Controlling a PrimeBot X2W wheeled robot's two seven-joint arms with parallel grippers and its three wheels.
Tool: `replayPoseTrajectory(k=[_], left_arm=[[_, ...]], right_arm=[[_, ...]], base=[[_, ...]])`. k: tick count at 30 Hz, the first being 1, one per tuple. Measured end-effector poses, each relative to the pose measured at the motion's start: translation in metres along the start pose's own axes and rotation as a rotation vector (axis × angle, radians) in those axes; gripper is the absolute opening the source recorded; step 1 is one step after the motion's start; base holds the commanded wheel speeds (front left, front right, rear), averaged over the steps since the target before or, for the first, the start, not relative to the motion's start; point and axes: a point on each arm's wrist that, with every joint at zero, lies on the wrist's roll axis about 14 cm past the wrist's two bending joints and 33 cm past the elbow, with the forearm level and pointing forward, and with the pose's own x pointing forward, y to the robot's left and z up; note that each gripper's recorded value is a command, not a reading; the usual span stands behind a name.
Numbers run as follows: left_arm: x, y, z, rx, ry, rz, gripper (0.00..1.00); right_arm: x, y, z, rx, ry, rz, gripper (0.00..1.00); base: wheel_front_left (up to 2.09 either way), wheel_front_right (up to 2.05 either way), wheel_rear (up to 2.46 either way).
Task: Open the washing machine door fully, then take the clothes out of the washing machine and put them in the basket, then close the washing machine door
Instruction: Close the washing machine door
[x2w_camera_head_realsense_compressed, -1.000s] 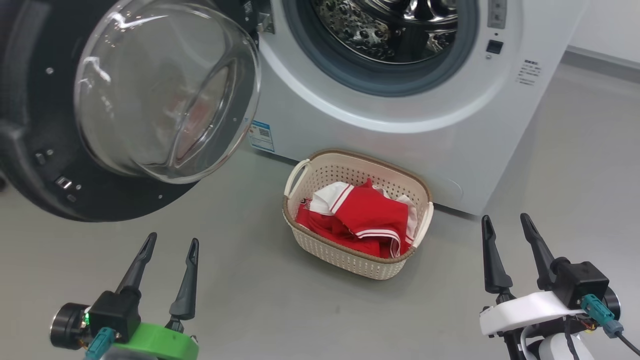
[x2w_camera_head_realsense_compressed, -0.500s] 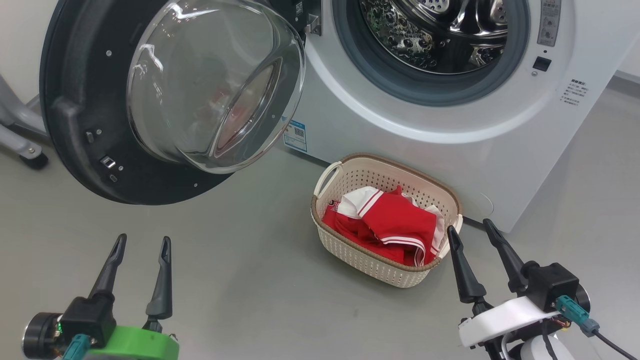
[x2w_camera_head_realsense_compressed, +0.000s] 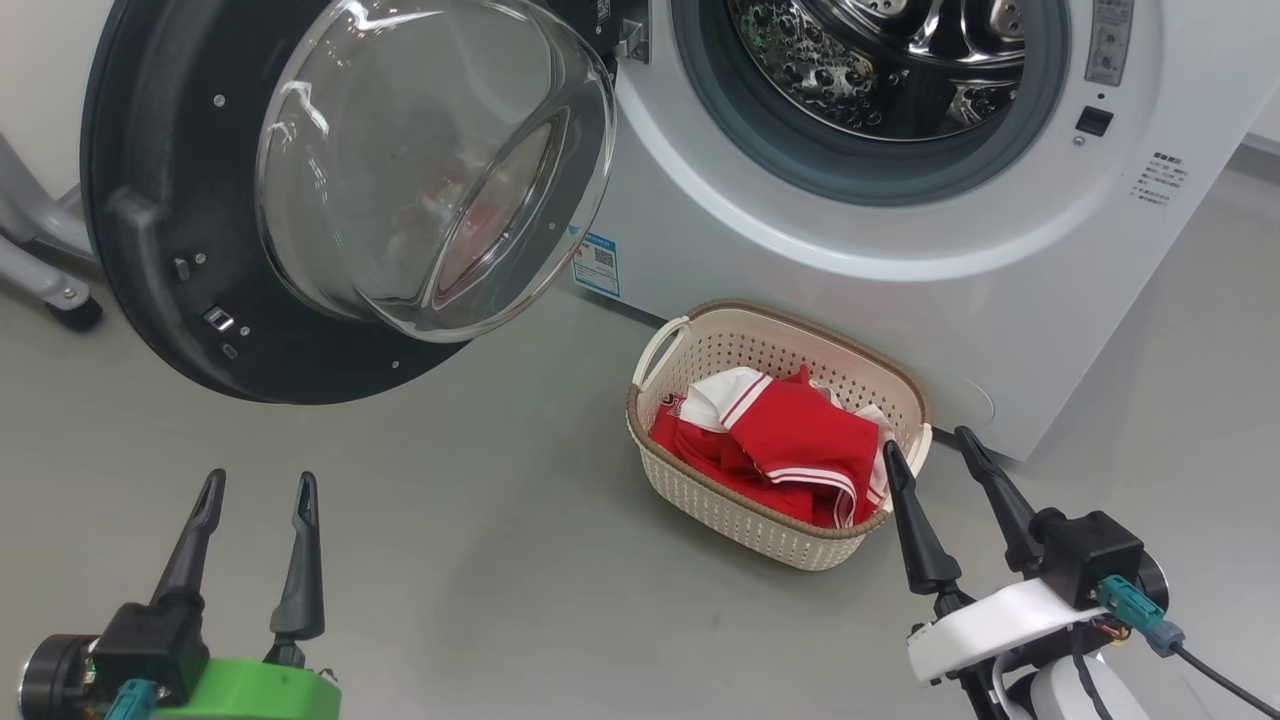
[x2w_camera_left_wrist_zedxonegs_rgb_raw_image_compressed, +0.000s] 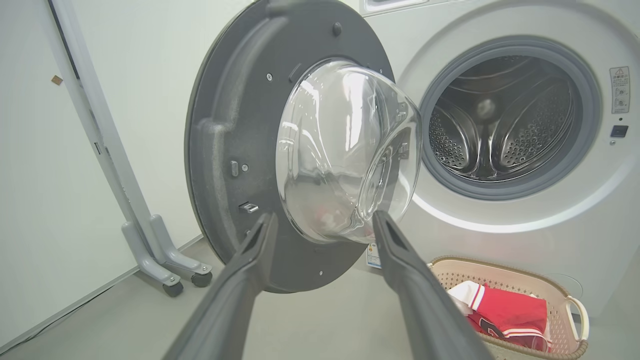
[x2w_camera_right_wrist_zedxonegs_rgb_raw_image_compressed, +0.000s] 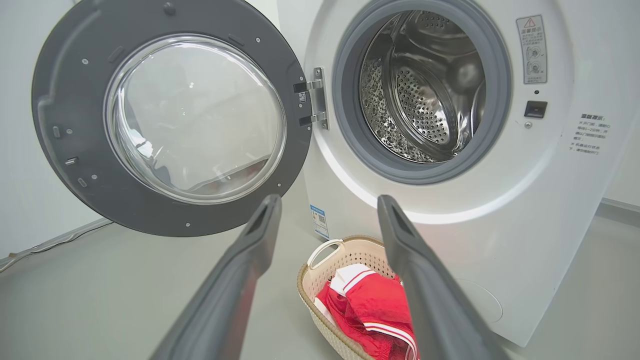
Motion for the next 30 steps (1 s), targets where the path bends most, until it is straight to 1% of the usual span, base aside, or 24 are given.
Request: replayPoseTrajectory(k=[30], left_arm=[[-0.0007, -0.0011, 0.0027, 0.01, -0.005, -0.006, 1.0]], right_arm=[[0.0041, -0.0019, -0.0037, 0.007, 0.009, 0.001, 1.0]], base=[[0.0, 0.0, 0.0]])
